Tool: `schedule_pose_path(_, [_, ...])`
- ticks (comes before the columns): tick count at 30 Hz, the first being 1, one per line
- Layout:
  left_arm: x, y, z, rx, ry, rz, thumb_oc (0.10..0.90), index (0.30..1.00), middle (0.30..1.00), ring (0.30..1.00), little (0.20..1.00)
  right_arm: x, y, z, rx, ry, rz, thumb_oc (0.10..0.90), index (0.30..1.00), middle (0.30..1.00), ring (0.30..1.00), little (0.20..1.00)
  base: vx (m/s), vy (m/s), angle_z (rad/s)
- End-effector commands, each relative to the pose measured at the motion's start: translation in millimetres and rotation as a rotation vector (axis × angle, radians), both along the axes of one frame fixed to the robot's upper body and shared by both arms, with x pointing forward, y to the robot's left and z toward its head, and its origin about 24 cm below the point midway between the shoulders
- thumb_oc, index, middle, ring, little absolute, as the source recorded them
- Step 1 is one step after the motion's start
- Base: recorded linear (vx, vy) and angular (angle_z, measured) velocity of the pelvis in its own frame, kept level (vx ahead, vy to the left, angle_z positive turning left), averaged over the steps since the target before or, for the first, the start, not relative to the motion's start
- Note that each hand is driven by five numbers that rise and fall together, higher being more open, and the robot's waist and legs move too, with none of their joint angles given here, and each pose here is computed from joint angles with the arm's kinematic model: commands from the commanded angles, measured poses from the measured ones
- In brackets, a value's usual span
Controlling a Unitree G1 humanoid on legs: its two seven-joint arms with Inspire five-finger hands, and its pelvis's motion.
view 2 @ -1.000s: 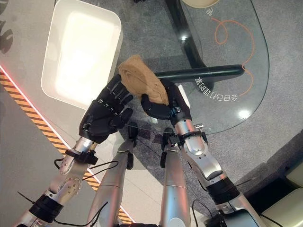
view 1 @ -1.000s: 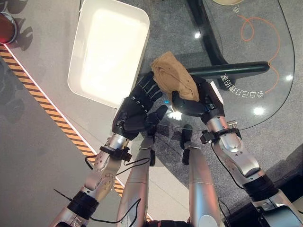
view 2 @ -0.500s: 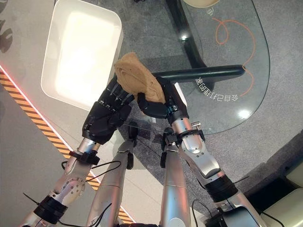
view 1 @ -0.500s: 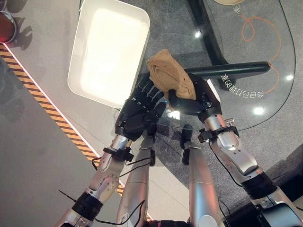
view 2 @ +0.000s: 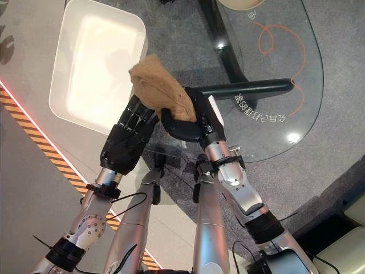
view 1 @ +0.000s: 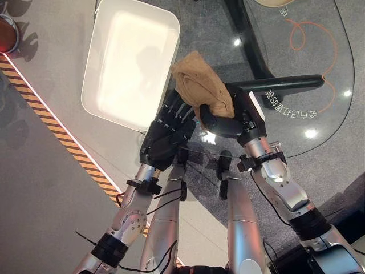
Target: Wipe the table with a cloth and put it in the basket.
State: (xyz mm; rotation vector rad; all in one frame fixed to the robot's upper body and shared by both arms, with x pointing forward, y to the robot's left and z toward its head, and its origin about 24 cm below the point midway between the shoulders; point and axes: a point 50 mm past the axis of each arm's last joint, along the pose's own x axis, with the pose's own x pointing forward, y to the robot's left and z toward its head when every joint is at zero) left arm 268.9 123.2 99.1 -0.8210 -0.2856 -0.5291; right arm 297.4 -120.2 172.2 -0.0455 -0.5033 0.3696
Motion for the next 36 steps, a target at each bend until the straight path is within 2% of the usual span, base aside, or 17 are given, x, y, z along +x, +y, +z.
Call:
schedule_pose_path(1, [-10.8, -2.4, 25.7, -0.097, -0.168, -0.05, 0.8, 0.9, 0.9, 0.9, 0.9, -44.9, 19.8, 77.6, 0.14, -0.436, 0.229, 0.1, 0.3, 0.3, 0.3, 0.2, 0.0, 0.0, 0.0])
schedule_pose_path(10, [-10.6, 3.0, 25.9, -0.156, -0.165, -0.016, 0.8, 0.9, 0.9, 0.9, 0.9, -47.5, 7.1, 80.0, 0.238, -0.485, 0.171, 0.1, 0.3, 0.3, 0.3, 0.2, 0.0, 0.0, 0.0])
schedule_pose_path(14, [-10.7, 4.1, 26.0, -0.161, -0.171, -0.014, 0.8, 0.9, 0.9, 0.9, 0.9, -46.6, 6.6, 77.2, 0.217, -0.469, 0.162, 0.1, 0.3, 0.3, 0.3, 0.2, 0.0, 0.0, 0.0])
schedule_pose_path(22, [-11.5, 5.9, 30.2, -0.157, -0.21, -0.023, 0.8, 0.9, 0.9, 0.9, 0.9, -38.9, 8.5, 64.3, 0.114, -0.403, 0.133, 0.1, 0.3, 0.3, 0.3, 0.2, 0.0, 0.0, 0.0])
schedule_pose_path(36, [-8.5, 4.8, 37.9, -0.121, -0.239, -0.066, 0.8, 0.9, 0.9, 0.9, 0.9, -29.8, 37.6, 28.6, -0.241, -0.217, 0.338, 0.1, 0.3, 0.3, 0.3, 0.2, 0.0, 0.0, 0.0])
